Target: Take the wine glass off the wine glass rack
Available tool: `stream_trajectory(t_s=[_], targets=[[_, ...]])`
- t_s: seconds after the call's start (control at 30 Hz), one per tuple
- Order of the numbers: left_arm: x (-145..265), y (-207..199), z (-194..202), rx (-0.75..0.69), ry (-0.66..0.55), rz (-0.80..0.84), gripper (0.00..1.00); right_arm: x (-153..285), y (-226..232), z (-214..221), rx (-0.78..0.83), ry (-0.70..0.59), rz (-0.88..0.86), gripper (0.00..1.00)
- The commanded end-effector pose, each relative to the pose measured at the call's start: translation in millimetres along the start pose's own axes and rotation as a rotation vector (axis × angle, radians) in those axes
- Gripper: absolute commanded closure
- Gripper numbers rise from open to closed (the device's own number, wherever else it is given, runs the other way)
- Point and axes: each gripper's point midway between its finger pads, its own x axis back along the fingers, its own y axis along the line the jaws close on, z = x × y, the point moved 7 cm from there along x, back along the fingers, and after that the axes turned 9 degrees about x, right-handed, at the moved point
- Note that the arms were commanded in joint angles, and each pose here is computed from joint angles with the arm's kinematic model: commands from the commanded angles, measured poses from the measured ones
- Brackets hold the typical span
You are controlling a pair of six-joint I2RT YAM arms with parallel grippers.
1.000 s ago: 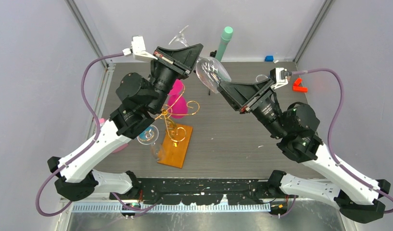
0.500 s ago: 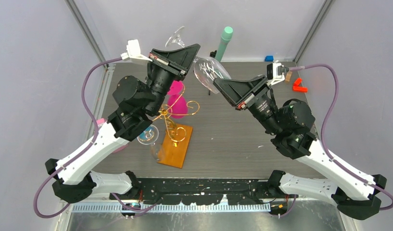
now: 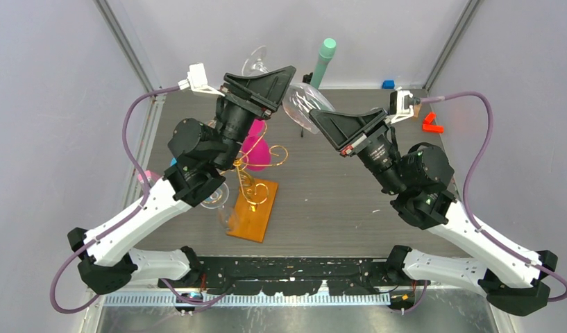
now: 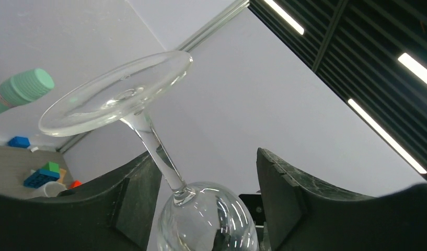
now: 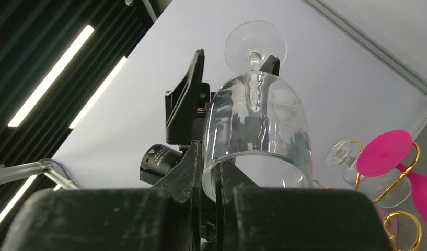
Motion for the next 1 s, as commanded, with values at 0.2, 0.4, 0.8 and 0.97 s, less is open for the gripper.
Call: stream_trajectory(t_s=[0.2, 0.4, 0.8, 0.97], targets=[[15, -21, -6, -0.17, 0.076, 0.14, 0.19, -2, 21, -41, 0.133, -0.179, 0.004, 1.0], [33, -7, -4, -0.416, 0.195, 0.138, 0.13, 7, 14, -54, 0.283, -0.181, 0.132, 1.0], [80, 4, -45, -0.978, 0.35, 0.065, 0.12, 67, -49, -42, 0.579, 0.188, 0.642, 1.0], [95, 15, -67, -1.042, 0.255, -0.049, 0.12, 84, -76, -23, 0.614, 0.37, 0.823, 1.0]])
